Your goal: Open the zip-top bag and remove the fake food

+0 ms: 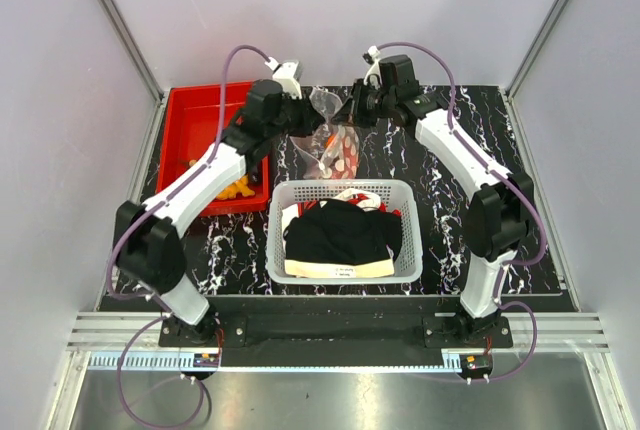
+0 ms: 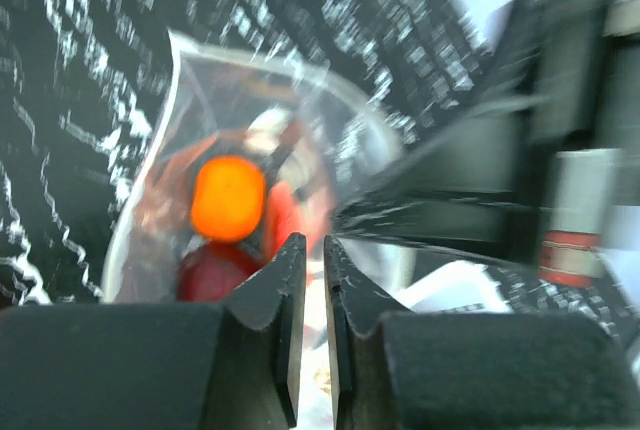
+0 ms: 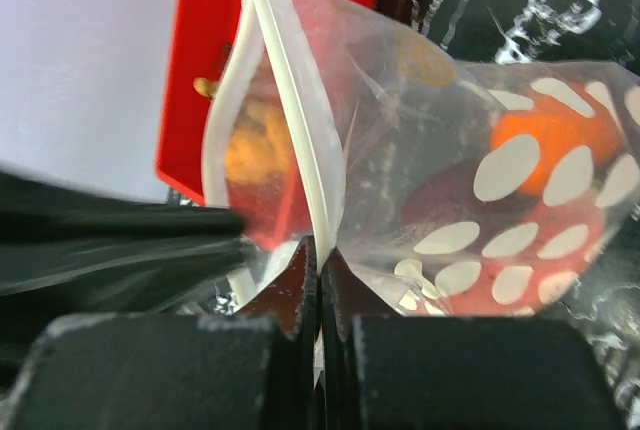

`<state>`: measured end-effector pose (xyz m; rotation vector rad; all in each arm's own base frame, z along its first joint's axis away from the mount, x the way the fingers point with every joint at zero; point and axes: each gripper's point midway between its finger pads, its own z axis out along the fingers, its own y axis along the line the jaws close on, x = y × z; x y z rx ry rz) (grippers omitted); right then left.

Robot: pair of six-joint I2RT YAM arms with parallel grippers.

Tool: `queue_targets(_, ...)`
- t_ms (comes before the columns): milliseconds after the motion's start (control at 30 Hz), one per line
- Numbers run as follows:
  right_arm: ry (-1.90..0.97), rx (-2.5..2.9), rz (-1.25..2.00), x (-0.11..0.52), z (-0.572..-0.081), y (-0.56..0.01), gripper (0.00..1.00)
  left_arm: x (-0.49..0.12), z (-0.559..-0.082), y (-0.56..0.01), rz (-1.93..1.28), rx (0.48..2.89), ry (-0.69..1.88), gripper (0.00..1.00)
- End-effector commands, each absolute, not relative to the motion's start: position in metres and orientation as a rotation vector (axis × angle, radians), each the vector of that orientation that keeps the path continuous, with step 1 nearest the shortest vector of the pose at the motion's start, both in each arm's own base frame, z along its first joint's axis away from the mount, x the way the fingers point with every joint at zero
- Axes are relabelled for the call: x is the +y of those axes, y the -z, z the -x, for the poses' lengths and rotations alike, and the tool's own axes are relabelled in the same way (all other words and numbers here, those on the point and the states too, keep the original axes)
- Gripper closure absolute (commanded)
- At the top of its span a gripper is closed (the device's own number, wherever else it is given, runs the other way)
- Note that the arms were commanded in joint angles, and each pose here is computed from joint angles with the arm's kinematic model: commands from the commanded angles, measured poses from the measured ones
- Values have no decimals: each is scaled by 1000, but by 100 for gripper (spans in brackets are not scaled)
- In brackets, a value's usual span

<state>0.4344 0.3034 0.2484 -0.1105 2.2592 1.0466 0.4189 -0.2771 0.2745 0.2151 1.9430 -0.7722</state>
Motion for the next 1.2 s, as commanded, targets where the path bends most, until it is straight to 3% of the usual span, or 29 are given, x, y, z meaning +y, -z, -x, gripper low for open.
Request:
queue_targets(0,-1189,2086,176,328,-447,-304,100,-272,-431,-287,-235,1955,694,86)
queue_targets(267,-1391,1987,180,352,-454,-331,100,-258,-442,-301,-246,1947,586,85)
queue_targets(733,-1371,2123,107,331,-469,-242,100,-272,-471,-212,-300,2164,674,92)
queue_targets(900,-1349,2148,96,326,-468,-229,100,-284,-475,-206,-312,2163,708,92)
queue_targets(1167,-1326,2142,94,321,-466,-234,100,-291,-480,-188,-312,2193,712,81)
